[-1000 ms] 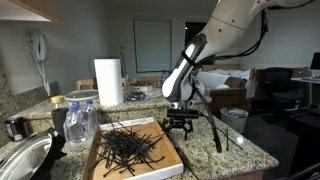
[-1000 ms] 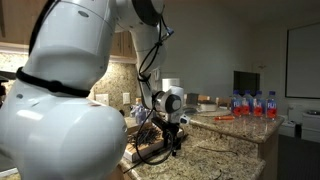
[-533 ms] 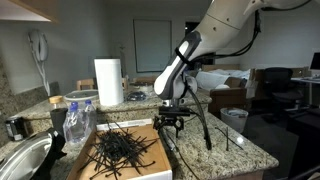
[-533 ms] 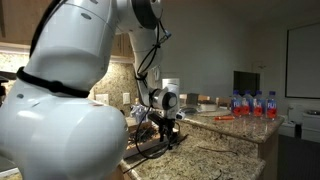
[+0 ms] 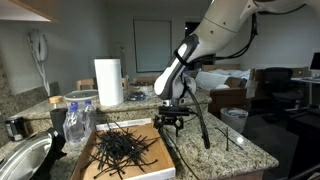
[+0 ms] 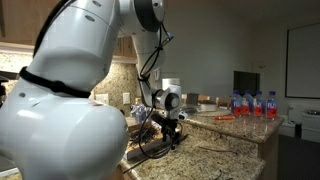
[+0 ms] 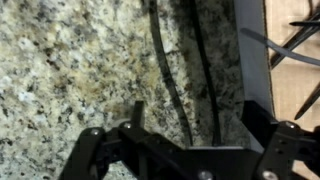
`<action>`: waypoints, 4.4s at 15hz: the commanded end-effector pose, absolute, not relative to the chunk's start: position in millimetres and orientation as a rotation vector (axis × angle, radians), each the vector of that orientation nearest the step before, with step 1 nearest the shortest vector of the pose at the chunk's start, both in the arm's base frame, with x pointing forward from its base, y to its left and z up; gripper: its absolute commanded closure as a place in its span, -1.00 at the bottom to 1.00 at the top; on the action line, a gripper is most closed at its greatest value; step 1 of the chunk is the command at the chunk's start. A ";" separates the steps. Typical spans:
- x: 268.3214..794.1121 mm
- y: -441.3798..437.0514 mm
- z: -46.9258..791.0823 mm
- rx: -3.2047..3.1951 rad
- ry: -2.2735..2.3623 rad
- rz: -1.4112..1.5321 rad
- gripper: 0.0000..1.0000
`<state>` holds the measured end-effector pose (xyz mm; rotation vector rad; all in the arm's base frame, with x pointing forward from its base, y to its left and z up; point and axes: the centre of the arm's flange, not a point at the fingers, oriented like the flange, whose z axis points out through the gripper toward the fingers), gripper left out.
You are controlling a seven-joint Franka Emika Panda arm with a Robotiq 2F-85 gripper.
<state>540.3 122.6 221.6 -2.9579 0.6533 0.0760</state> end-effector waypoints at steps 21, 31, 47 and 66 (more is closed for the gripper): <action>541.7 108.0 212.5 -2.953 0.688 0.073 -1.00; 543.8 117.1 210.8 -3.021 0.618 0.069 -0.50; 542.8 132.1 225.4 -3.133 0.477 -0.018 0.90; 512.9 203.2 398.4 -2.966 0.095 -0.339 0.10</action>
